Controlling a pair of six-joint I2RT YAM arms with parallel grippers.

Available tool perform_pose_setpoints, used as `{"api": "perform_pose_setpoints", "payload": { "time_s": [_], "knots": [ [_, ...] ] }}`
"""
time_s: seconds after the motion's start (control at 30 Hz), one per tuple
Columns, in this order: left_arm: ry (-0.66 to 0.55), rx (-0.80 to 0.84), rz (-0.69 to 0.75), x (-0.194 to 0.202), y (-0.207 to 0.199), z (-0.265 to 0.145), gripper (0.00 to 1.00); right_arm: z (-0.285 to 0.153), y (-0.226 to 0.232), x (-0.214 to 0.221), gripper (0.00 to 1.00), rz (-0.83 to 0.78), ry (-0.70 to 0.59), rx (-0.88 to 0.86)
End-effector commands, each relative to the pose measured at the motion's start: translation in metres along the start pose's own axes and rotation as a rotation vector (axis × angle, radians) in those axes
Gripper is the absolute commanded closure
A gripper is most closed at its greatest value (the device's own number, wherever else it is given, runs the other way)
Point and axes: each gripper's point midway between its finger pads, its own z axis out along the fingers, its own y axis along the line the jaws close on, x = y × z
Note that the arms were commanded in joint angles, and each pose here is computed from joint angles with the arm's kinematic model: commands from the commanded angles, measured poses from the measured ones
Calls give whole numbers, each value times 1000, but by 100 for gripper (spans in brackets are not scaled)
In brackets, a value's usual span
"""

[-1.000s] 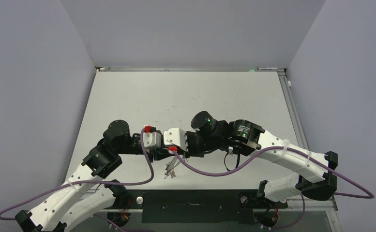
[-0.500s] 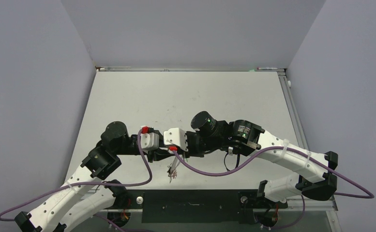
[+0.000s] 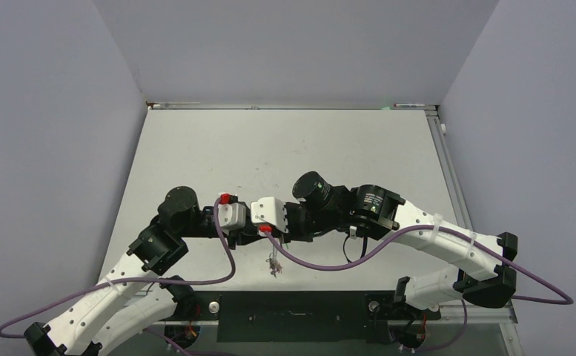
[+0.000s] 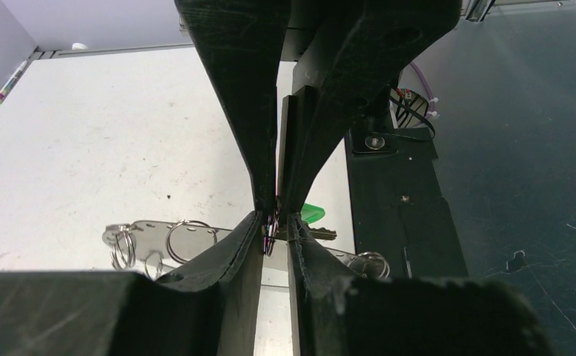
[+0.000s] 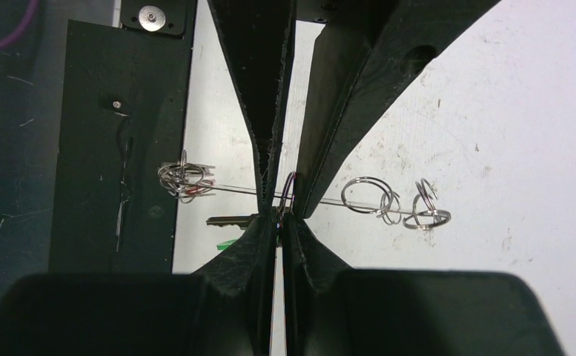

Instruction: Put the keys on the keyring

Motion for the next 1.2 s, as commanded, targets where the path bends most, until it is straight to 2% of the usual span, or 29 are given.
{"api": "perform_pose_setpoints", "payload": {
  "time_s": [0.0,0.2,0.33,0.43,0.5,0.73,0.93,0.97,1.03,1.07,1.1,1.17],
  "knots": [
    [-37,10,33,-11,0,1,86,-18,-6,-28,95,-22,-116,53],
    [-55,9,36,-15,-1,1,86,-16,-6,-27,95,-23,-110,51],
    [-63,3,32,-16,0,1,76,-16,-5,-26,95,-23,-112,51],
    [-70,1,34,-18,0,1,76,-16,-5,-26,95,-23,-111,52],
    [-73,-1,36,-18,1,1,78,-17,-5,-27,95,-23,-113,53],
    [-74,-11,37,-18,2,1,100,-17,-4,-27,95,-24,-113,51],
    [-122,-88,61,-34,13,-5,100,-18,-5,-30,95,-26,-132,62],
    [-154,-98,64,-40,14,-7,100,-20,-5,-33,87,-30,-146,65],
    [-211,-99,61,-51,14,-11,100,-25,-8,-37,60,-34,-178,88],
    [-239,-99,56,-56,14,-14,100,-27,-9,-39,51,-38,-196,100],
    [-269,-100,54,-62,14,-17,100,-31,-10,-42,44,-42,-218,114],
    [-319,-104,52,-70,14,-23,100,-42,-13,-50,40,-53,-276,154]
  ]
}}
